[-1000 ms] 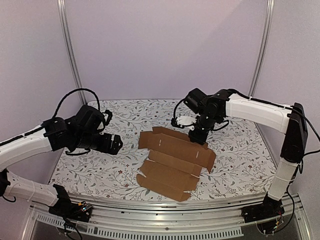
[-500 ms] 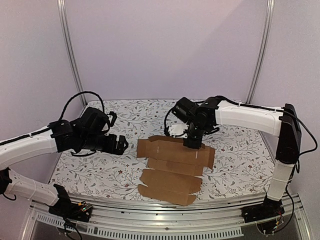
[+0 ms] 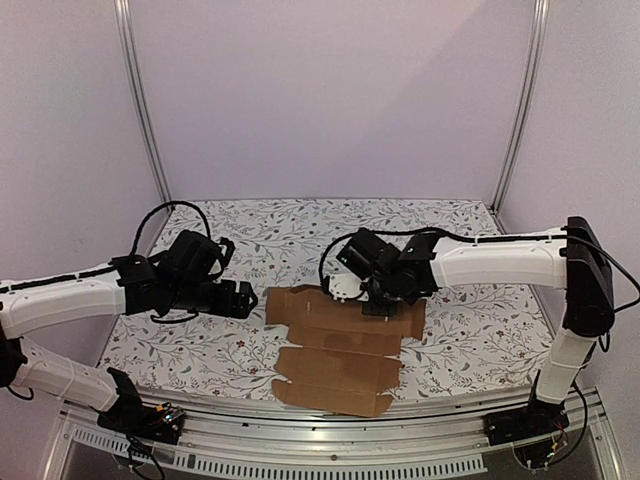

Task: Fold the paper box

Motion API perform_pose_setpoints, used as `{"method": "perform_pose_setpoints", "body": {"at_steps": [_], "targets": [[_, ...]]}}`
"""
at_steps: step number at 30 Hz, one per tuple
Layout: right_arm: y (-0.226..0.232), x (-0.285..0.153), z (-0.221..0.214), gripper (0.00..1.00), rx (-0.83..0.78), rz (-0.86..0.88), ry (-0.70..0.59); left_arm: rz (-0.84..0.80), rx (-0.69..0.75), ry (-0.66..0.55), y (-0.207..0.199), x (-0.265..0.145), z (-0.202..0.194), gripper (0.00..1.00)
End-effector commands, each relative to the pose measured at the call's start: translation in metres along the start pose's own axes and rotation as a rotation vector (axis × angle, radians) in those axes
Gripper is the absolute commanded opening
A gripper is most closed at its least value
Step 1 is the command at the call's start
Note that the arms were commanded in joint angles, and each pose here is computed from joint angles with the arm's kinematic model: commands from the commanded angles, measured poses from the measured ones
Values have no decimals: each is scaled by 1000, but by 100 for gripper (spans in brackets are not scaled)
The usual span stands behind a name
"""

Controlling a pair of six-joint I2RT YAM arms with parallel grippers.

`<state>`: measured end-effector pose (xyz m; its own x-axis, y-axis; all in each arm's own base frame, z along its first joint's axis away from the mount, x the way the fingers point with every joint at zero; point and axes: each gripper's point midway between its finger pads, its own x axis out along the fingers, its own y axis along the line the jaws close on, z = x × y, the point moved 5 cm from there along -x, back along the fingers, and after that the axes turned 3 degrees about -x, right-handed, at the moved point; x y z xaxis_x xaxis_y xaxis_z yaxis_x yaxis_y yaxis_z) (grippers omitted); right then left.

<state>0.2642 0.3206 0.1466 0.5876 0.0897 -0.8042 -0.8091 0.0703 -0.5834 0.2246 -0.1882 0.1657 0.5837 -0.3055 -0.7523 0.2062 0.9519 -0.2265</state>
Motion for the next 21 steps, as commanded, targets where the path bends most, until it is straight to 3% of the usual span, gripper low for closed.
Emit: {"method": "perform_pose_setpoints", "body": {"at_steps": [1,11,16,19,21], "targets": [[-13,-20,11,0,-3,-153,-81,-10,-36,8,4,11,-3,93],[-15,-37,8,0,-17,-264,-140,-39,-54,-56,9,0,-1,83],[-11,-42,9,0,-20,-267,-159,-130,-63,-71,1,-5,0,78],[-7,-44,12,0,-26,-271,-161,-197,-65,-77,-10,-12,9,66],[-4,-47,15,0,-35,-276,-164,-217,-74,-85,-15,-17,15,48]]}}
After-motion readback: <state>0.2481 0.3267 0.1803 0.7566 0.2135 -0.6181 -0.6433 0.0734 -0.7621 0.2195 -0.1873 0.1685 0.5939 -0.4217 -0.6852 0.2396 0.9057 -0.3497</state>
